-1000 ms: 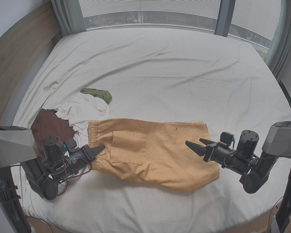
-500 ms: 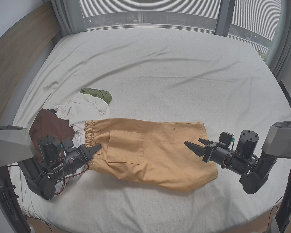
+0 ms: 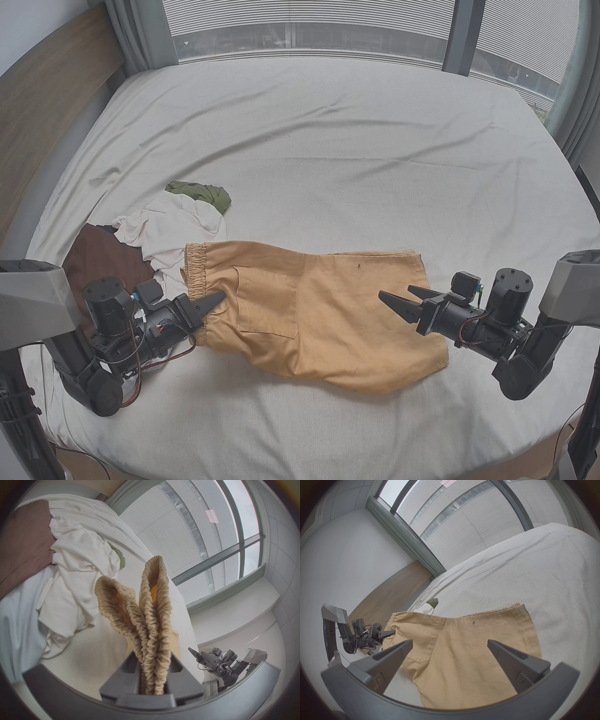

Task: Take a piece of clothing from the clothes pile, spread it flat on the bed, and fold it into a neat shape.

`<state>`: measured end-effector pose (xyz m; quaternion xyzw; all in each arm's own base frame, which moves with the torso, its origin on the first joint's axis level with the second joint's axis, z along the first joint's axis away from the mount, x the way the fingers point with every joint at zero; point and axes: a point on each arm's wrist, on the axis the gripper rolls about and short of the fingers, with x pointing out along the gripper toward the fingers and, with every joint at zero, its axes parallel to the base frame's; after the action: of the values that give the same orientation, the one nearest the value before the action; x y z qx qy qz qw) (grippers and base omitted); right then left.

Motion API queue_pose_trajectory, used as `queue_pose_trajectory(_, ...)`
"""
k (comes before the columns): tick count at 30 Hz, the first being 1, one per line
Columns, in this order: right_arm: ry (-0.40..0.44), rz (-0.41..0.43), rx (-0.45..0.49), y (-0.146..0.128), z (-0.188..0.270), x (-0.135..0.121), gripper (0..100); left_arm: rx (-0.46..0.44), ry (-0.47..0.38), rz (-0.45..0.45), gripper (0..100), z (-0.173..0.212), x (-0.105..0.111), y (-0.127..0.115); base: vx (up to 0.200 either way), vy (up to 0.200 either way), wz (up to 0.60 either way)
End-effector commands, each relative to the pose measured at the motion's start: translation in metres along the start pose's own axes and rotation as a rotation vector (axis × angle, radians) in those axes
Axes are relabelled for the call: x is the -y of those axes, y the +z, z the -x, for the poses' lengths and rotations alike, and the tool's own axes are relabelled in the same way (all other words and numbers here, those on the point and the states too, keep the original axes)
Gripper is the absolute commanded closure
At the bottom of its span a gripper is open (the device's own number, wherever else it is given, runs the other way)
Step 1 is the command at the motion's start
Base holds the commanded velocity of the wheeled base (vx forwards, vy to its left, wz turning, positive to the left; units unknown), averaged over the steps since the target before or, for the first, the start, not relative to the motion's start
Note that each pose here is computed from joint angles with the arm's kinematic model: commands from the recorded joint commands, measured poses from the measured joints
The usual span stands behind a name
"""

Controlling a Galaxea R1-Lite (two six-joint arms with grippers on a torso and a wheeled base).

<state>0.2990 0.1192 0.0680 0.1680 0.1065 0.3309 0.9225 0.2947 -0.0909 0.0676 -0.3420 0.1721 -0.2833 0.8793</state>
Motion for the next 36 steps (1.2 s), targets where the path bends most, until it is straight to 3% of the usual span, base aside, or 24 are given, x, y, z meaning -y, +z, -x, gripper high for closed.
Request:
queue_pose_trajectory(1,0.004,0.002,0.008,0.002,0.0,-0.001,0,-0.007,-0.037,-0.01,100,-0.007,0.009,-0.004,0.0,0.0,0.0)
queue_pose_trajectory(11,0.017,0.011,0.045,0.014,0.003,-0.006,0,-0.034,-0.134,-0.036,100,-0.029,0.039,-0.019,0.0,0.0,0.0)
queue_pose_trajectory(36,0.048,0.008,0.132,0.039,0.006,-0.016,0,-0.142,-0.253,-0.053,100,-0.074,0.077,-0.063,0.0,0.0,0.0)
